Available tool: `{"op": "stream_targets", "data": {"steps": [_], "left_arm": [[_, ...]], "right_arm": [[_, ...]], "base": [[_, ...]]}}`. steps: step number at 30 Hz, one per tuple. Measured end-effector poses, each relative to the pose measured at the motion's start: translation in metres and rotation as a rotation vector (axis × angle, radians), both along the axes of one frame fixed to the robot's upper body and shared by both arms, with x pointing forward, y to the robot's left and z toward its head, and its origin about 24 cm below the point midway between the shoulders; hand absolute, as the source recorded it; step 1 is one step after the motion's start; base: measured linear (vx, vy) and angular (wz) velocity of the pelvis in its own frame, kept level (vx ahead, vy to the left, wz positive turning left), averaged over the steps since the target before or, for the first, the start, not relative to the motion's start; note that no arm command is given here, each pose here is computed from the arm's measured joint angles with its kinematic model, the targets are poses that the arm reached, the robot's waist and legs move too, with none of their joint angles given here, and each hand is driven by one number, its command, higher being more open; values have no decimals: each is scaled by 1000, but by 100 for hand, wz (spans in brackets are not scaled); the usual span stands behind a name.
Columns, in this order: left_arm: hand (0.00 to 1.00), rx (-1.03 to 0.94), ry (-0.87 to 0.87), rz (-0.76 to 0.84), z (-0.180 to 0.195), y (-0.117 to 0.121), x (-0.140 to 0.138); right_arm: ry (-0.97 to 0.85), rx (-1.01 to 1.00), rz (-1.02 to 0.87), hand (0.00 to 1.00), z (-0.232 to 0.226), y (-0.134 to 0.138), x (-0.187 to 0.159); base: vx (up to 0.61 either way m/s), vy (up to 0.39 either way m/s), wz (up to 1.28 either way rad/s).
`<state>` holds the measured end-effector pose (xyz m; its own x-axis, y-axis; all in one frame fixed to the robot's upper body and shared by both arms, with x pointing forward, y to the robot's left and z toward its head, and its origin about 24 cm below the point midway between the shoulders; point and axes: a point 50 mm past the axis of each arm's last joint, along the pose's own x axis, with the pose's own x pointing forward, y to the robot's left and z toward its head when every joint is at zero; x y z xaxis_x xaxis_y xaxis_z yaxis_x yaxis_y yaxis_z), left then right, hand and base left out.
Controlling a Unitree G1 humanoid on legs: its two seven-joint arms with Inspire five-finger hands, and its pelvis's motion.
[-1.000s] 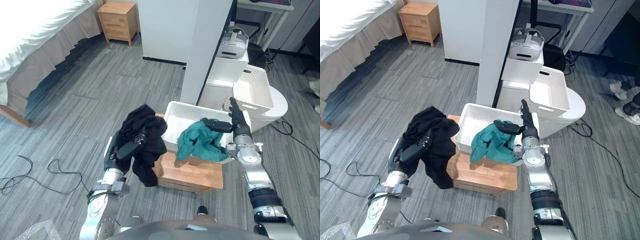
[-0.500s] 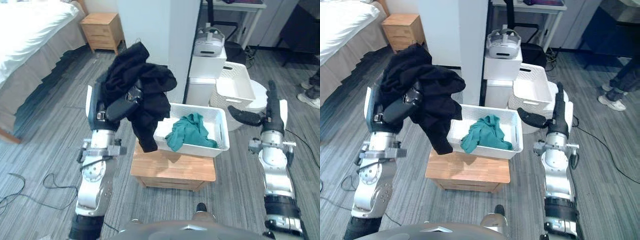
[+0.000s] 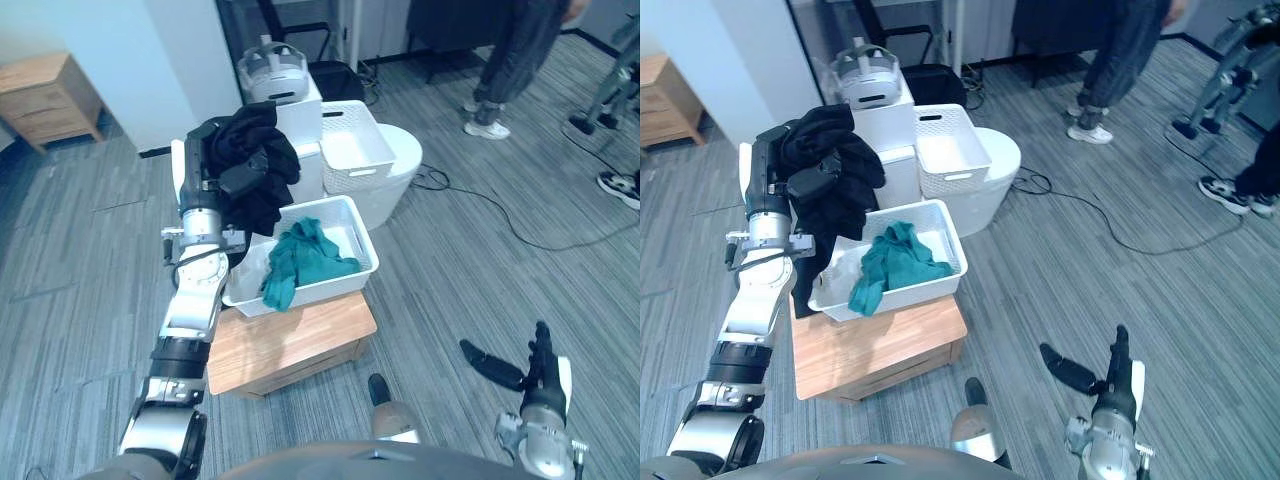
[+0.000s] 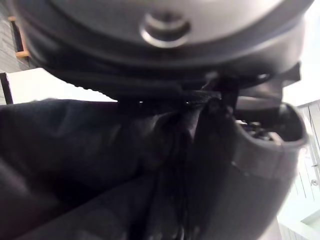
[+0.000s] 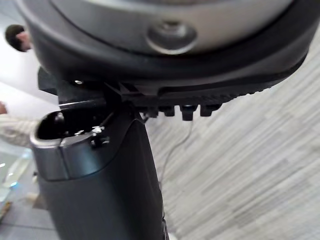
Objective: Tidy up the quilt and then pick up the clothes from the bed and put them into the laundry hamper
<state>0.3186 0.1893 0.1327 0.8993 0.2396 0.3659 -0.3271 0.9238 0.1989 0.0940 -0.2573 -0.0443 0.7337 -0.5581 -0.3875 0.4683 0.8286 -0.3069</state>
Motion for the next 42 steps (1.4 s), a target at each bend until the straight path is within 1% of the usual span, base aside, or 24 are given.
{"op": "stream_targets", "data": {"steps": [1,3,7,9,11,12,14,15,16,18,19,22,24,25,27,29,33,35,37,39,42], "left_arm": [[0,-5,7,13,0,0,3],[0,-12,15,16,-2,-1,3],[0,-80,73,-1,-19,-15,6],[0,-121,116,-35,-30,-31,6],[0,-139,162,-82,-44,-47,0],[0,-143,178,-97,-49,-52,-3],[0,-157,263,-143,-71,-65,-12],[0,-164,289,-151,-78,-67,-13],[0,-183,378,-150,-100,-71,-20],[0,-187,455,-142,-118,-72,-24],[100,-186,516,-133,-131,-72,-28],[100,-179,623,-104,-155,-67,-35],[100,-197,702,-35,-170,-54,-39],[100,-202,712,-14,-173,-49,-40],[100,-196,681,48,-165,-32,-33],[100,-200,662,99,-160,-22,-29],[100,-219,641,195,-156,0,-28],[100,-246,621,214,-153,4,-28],[100,-260,559,225,-142,9,-28],[100,-244,492,258,-129,24,-31],[100,-262,435,278,-118,35,-36]], "right_arm": [[5,37,14,100,-4,9,-1],[11,59,34,100,-6,16,-1],[10,111,130,100,-10,40,7],[-2,130,171,100,-10,49,14],[-16,142,202,100,-10,56,20],[-20,143,210,100,-9,58,22],[-26,139,237,100,-8,63,27],[-26,139,241,100,-8,64,27],[-22,144,255,100,-9,68,28],[-3,153,262,100,-14,70,26],[18,160,264,100,-18,72,24],[56,171,265,100,-25,73,18],[77,176,266,100,-29,74,15],[80,177,266,100,-30,75,15],[88,179,262,100,-31,74,13],[91,175,260,100,-32,73,13],[106,181,261,100,-35,74,11],[138,191,257,100,-41,75,6],[160,202,259,100,-45,76,3],[164,208,267,100,-46,78,3],[193,216,264,100,-52,78,1]], "base": [[-100,-64,-40],[-64,-38,-32],[-26,-58,-28],[-20,-44,-11],[-11,-18,-2],[-31,-20,-3],[-46,-15,-2],[-91,-31,0],[-70,-25,1],[-78,-38,2],[-84,-45,4],[-91,-52,8],[-88,-55,8],[-69,-52,7],[-40,-47,12],[-10,-40,15],[3,-15,14],[-27,-8,35],[-51,-10,29],[-69,-31,10],[-76,-44,16]]}}
